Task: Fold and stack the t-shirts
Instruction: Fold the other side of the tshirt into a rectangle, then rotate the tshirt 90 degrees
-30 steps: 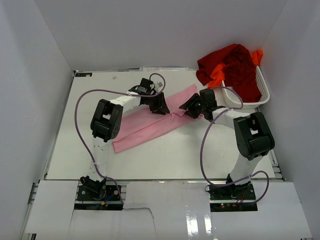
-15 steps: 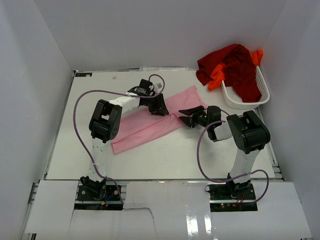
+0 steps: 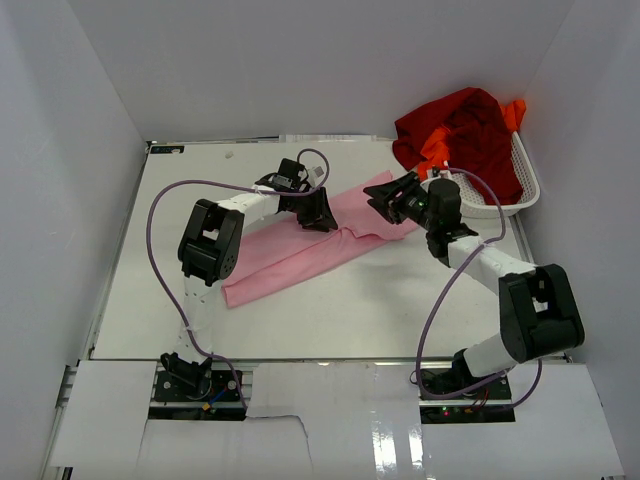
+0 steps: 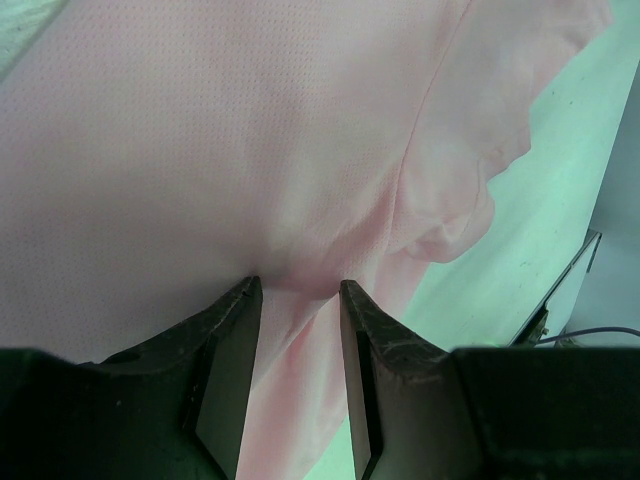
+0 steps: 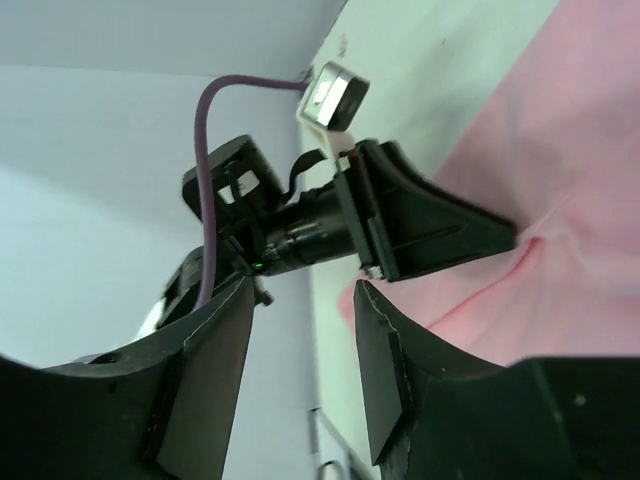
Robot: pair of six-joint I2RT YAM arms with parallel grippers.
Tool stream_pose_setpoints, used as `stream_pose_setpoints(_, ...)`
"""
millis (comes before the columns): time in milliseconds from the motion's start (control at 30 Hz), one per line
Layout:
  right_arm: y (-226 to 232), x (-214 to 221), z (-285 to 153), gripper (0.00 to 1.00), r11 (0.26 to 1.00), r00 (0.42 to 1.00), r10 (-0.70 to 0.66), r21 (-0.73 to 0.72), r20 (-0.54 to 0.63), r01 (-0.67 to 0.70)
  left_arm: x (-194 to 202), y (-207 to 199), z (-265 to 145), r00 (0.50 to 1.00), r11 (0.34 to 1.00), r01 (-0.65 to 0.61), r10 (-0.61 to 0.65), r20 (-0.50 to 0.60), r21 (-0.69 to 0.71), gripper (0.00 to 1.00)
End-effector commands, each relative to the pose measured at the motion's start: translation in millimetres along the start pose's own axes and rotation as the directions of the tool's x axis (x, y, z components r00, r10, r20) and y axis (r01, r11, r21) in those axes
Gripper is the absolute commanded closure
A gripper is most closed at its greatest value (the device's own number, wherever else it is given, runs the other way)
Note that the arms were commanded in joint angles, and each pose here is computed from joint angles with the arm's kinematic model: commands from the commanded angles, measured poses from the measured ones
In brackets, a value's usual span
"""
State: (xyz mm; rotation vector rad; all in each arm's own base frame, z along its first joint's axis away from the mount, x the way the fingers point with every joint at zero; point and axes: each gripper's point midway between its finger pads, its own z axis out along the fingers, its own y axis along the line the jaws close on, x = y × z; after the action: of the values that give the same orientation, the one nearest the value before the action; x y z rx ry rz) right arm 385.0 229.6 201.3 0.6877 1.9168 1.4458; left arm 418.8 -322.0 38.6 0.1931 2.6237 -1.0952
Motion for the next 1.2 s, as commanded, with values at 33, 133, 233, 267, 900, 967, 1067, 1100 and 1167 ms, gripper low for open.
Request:
stream_pose_setpoints(33, -42, -19, -11, 0.49, 0.915, 0.954, -0.298, 0.283, -0.01, 0.289, -18, -25, -27, 0.997, 0.998, -0.05, 0.049, 0.066, 0.024, 0.51)
stream_pose_setpoints(133, -54, -29, -15, 0.49, 0.846, 0.918, -0.393, 0.372, -0.048, 0.381, -19, -27, -28, 0.996, 0.998, -0.053, 0.051, 0.069, 0.026, 0.51)
stream_pose_setpoints(233, -73, -34, -19, 0.48, 0.732, 0.847, -0.501, 0.436, -0.177, 0.524, -21, -29, -31, 0.996, 0.998, -0.058, 0.056, 0.076, 0.028, 0.51)
stream_pose_setpoints(267, -85, -36, -21, 0.48, 0.677, 0.809, -0.54, 0.451, -0.233, 0.582, -22, -29, -31, 0.996, 0.998, -0.058, 0.056, 0.075, 0.03, 0.51)
stream_pose_setpoints(900, -142, -86, 10, 0.47, 0.422, 0.7, -0.581, 0.581, -0.416, 0.696, -12, -44, -85, 0.993, 0.997, -0.042, 0.049, 0.108, -0.071, 0.51)
stream_pose_setpoints(967, -147, -87, 17, 0.47, 0.425, 0.702, -0.573, 0.579, -0.423, 0.696, -14, -44, -108, 0.986, 0.99, -0.064, 0.082, 0.145, -0.125, 0.51)
stream_pose_setpoints(1067, -155, -86, 23, 0.47, 0.425, 0.702, -0.56, 0.574, -0.441, 0.7, -9, -22, -137, 0.984, 0.974, -0.035, 0.073, 0.164, -0.225, 0.51)
stream_pose_setpoints(1100, -153, -87, 25, 0.47, 0.424, 0.7, -0.561, 0.572, -0.442, 0.702, -6, -13, -146, 0.984, 0.971, -0.016, 0.058, 0.168, -0.24, 0.5)
stream_pose_setpoints(1167, -158, -87, 26, 0.47, 0.414, 0.695, -0.558, 0.573, -0.454, 0.707, 9, 21, -168, 0.984, 0.958, 0.059, -0.009, 0.178, -0.279, 0.5)
